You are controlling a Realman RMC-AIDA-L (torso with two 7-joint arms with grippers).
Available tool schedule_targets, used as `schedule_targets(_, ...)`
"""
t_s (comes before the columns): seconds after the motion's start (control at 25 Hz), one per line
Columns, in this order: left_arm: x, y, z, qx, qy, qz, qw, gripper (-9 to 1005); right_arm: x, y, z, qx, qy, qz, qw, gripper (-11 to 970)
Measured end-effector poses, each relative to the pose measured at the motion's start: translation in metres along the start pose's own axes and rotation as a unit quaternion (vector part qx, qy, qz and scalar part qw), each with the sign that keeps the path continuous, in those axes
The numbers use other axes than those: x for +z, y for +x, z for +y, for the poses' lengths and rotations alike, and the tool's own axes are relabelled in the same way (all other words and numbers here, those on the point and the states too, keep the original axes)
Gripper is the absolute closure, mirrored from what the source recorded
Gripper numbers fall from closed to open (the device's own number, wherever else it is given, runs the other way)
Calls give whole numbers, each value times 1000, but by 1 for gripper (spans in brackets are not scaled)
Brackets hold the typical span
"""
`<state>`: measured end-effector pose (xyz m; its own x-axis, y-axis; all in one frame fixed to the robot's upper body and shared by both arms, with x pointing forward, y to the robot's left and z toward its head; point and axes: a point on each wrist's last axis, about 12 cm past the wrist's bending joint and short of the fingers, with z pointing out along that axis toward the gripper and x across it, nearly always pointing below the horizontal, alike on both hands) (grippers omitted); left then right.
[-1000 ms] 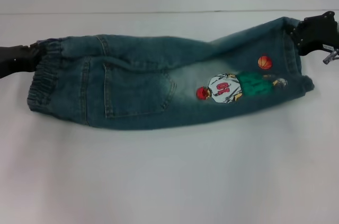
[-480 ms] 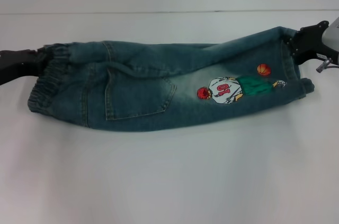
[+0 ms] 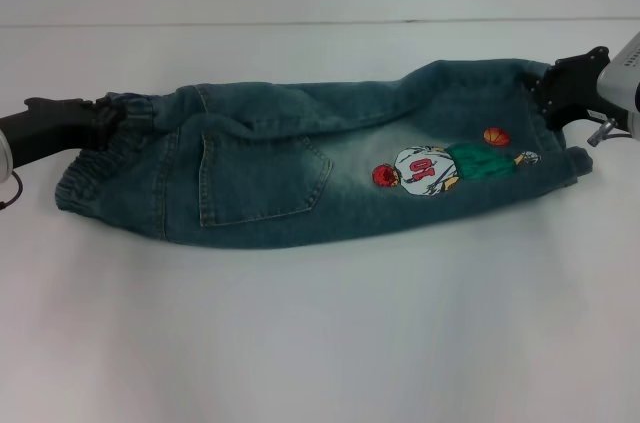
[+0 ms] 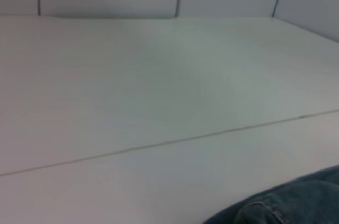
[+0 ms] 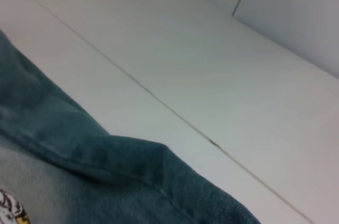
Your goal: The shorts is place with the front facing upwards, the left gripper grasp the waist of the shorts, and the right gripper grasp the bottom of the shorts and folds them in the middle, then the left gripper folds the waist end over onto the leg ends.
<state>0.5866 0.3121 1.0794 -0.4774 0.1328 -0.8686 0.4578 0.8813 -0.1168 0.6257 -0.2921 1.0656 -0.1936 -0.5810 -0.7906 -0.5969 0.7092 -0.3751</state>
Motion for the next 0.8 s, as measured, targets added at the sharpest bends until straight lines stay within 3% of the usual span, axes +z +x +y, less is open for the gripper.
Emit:
schedule_targets(0.48, 14, 3, 0, 38, -36, 44, 998, 763, -4, 11, -1, 0, 13, 18, 1000, 716)
schedule_targets(0.72, 7, 2, 6, 37, -49, 48, 997, 474, -9, 16, -2, 10, 19, 16, 1000, 606)
schedule_targets(0.8, 2, 2, 9, 36, -57, 44, 997, 377, -12, 17, -3, 15, 22, 11, 1000, 509)
